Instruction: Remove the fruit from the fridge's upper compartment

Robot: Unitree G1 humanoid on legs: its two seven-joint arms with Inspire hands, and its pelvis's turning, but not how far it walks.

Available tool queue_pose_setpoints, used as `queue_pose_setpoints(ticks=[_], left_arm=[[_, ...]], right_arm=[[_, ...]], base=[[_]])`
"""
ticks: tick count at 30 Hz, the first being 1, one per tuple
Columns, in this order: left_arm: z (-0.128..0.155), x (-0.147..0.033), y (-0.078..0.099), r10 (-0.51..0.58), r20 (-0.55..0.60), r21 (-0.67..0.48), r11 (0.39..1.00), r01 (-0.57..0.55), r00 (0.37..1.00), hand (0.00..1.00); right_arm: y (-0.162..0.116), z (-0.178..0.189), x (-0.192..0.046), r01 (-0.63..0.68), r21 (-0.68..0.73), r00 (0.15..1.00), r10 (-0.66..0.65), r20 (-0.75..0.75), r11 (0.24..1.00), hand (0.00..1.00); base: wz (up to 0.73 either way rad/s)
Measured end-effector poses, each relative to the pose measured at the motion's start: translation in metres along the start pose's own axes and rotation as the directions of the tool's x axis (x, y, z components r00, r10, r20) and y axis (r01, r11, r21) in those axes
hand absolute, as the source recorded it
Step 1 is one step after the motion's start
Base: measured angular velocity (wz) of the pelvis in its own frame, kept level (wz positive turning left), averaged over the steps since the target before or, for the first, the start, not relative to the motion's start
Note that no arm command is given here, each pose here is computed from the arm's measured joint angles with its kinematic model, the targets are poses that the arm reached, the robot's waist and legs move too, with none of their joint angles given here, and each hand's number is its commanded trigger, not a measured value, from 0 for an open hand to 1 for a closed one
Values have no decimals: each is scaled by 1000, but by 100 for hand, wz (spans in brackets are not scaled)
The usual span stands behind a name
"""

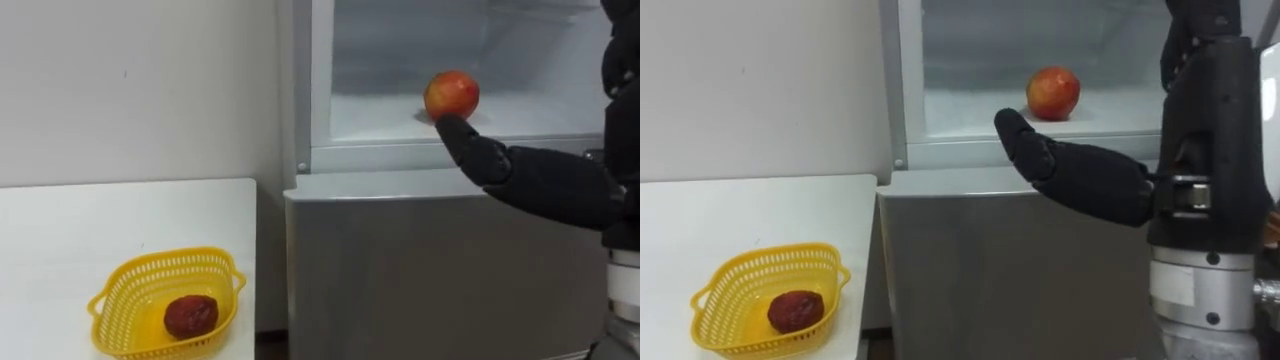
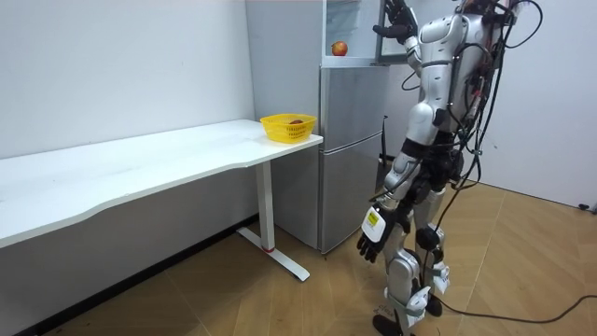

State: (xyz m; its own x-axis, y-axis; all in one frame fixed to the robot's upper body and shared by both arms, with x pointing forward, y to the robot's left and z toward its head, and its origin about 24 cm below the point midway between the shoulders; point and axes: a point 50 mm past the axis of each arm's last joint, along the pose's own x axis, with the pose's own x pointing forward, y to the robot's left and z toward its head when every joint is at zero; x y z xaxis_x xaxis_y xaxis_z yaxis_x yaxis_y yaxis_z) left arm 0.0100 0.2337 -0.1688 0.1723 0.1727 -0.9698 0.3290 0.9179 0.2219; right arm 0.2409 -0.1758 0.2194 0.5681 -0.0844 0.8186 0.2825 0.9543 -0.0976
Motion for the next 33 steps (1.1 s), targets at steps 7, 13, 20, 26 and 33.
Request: queue_pose_setpoints(ticks=[7, 13, 20, 26, 33], left_arm=[[-2, 0, -1, 3, -7, 5, 1000, -3, 1000, 0], [-2, 0, 1, -17, -7, -26, 1000, 17, 1000, 0], [-6, -1, 6, -19, -25, -47, 999, 18, 1000, 0], [-6, -2, 11, -4, -30, -49, 999, 2, 1000, 0], [-12, -4, 19, 26, -29, -72, 997, -28, 999, 0]], right_arm=[[-8, -20, -4, 14, 2, 994, -13, -109, 1000, 0], [-29, -43, -3, 10, -72, 976, -26, -217, 997, 0], [-46, -68, 17, 45, -70, 946, -65, -318, 997, 0], [-53, -81, 42, 10, -28, 929, -19, -369, 1000, 0], [-68, -88, 65, 31, -81, 915, -60, -399, 996, 0]], base=[[0], [1], [8], [5], [4]])
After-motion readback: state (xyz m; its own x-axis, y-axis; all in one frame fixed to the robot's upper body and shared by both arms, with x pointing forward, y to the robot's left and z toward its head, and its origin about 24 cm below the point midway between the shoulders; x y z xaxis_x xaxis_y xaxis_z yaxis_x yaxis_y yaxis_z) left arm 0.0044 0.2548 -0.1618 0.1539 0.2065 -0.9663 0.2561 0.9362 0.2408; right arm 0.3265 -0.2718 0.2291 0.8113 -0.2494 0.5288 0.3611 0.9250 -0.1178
